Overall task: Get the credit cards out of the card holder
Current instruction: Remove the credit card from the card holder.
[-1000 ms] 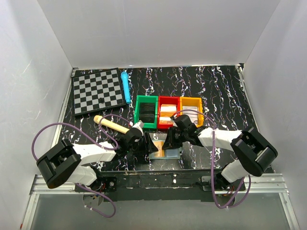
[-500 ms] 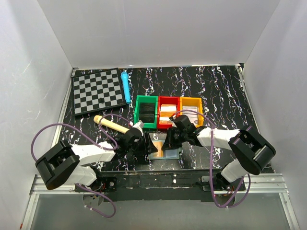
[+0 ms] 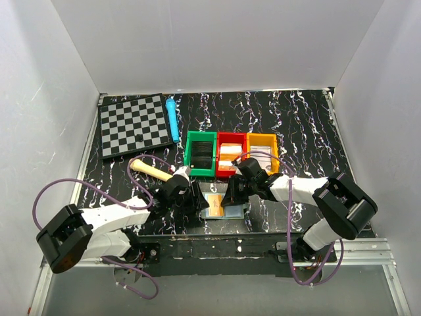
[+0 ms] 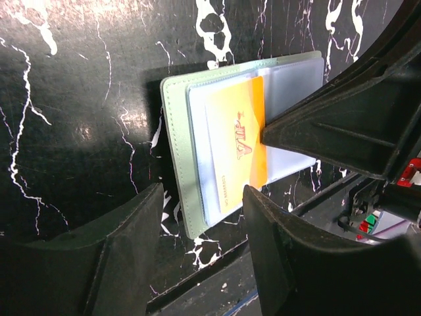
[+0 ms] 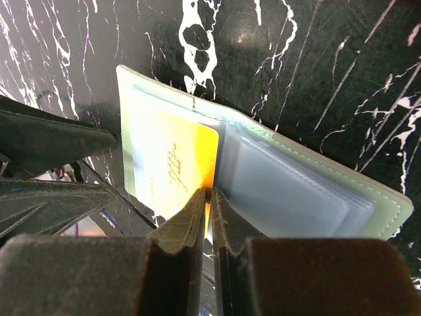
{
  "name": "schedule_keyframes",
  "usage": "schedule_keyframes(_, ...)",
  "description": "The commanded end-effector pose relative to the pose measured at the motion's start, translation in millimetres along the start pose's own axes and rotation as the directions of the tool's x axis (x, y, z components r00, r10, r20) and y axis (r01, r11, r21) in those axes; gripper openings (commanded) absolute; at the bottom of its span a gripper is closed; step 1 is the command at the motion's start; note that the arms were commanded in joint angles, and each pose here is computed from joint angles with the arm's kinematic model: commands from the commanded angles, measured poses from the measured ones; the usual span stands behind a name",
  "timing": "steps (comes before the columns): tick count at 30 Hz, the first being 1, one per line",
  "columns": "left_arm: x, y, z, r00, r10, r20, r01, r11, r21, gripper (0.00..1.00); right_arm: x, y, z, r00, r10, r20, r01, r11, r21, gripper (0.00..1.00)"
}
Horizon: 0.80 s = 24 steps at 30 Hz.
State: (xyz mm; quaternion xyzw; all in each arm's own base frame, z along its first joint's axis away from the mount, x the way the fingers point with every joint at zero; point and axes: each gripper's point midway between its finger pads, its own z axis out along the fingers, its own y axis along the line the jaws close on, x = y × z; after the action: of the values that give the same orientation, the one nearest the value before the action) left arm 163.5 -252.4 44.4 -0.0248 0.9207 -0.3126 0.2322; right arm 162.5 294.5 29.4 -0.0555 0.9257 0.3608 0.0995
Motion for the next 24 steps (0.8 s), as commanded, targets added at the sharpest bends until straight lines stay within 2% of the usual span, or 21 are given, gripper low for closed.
schedule_keyframes(1, -20, -7, -1, 0.998, 0.023, 0.065, -0.023, 1.0, -0.006, 0.51, -9, 16, 2, 1.0, -0.022, 0.018, 0.023, 0.999, -0.046, 0.15)
schedule_keyframes(12, -5, 13, 19, 1.0, 0.012, 0.008, -0.012, 0.998, -0.064, 0.47, -11, 31, -1, 1.0, -0.017, 0.025, 0.02, 0.992, -0.124, 0.23)
schedule_keyframes(24, 4, 28, 20, 1.0, -0.002, -0.005, 0.001, 0.995, -0.098, 0.45, -6, 32, 0, 1.0, 0.007, 0.026, -0.002, 0.986, -0.167, 0.26)
